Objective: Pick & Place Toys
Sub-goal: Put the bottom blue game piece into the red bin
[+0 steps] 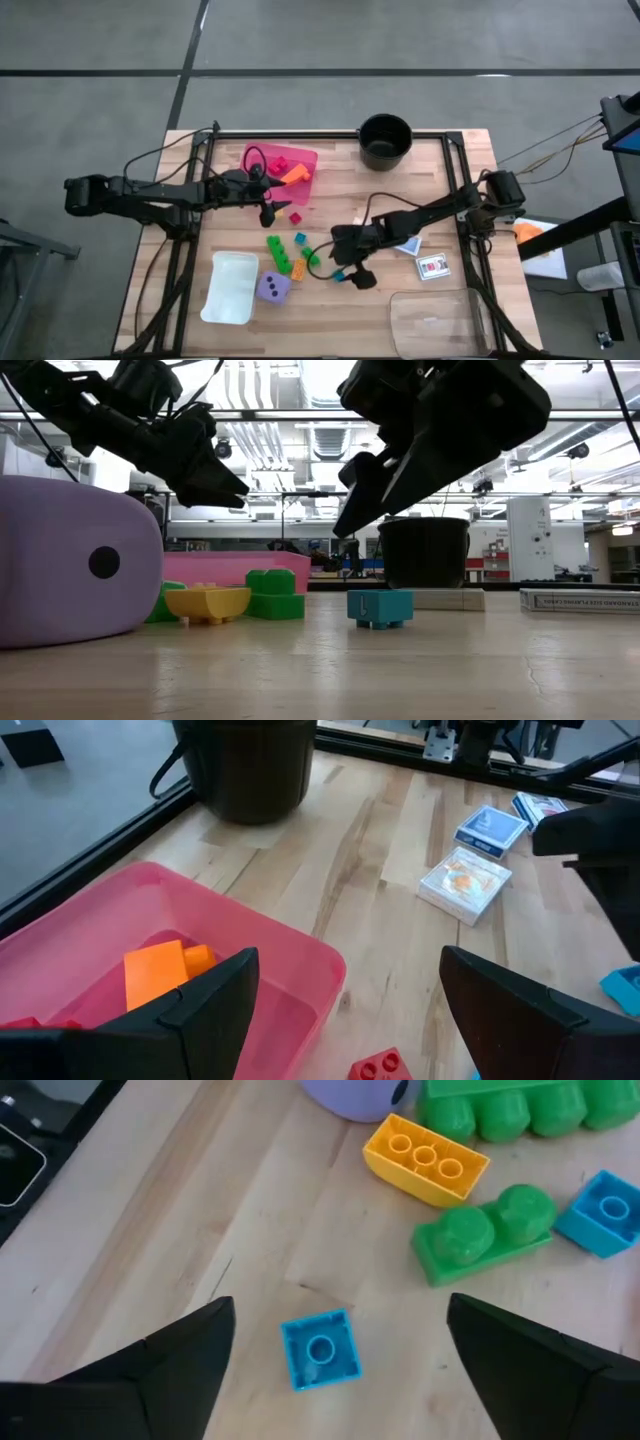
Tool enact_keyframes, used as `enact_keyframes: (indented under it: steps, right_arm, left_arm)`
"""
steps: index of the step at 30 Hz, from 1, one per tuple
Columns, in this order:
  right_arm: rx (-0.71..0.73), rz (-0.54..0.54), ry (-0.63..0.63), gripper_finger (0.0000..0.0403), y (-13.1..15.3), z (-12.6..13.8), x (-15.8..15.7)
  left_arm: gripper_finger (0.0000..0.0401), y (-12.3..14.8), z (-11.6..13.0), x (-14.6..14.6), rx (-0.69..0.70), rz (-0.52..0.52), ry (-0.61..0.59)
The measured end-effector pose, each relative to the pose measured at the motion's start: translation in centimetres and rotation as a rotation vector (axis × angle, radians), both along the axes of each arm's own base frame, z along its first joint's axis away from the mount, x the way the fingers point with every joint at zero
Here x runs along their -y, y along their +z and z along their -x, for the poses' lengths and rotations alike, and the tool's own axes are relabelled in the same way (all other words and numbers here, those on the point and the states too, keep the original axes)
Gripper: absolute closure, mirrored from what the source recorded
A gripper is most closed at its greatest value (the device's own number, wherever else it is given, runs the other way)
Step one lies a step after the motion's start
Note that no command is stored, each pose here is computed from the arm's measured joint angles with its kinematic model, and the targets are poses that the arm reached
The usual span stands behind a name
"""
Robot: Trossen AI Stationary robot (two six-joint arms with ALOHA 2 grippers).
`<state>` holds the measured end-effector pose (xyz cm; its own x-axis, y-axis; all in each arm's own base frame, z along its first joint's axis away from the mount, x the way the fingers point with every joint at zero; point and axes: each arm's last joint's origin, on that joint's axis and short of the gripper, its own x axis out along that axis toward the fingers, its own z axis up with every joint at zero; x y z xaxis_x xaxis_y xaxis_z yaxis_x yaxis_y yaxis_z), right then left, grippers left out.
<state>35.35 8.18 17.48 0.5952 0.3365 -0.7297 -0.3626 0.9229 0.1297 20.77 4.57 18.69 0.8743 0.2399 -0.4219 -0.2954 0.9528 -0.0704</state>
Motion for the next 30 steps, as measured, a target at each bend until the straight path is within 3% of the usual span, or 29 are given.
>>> enact_keyframes:
  steps: [7,11,30]
  right_arm:
    - [-0.051,0.007,0.037,0.014,-0.4,-0.3,-0.7]
    - [-0.078,0.006,0.056,0.0169,-1.0,-0.2,-1.1]
    - [-0.149,0.04,0.056,0.0174,-3.5,-0.5,-1.4]
  left_arm:
    - [0.0086,0.0,0.0,0.0,0.001,0.002,0.004]
    - [0.0086,0.0,0.0,0.0,0.0,0.002,0.004]
    - [0.0085,0.0,0.0,0.0,0.003,0.001,0.004]
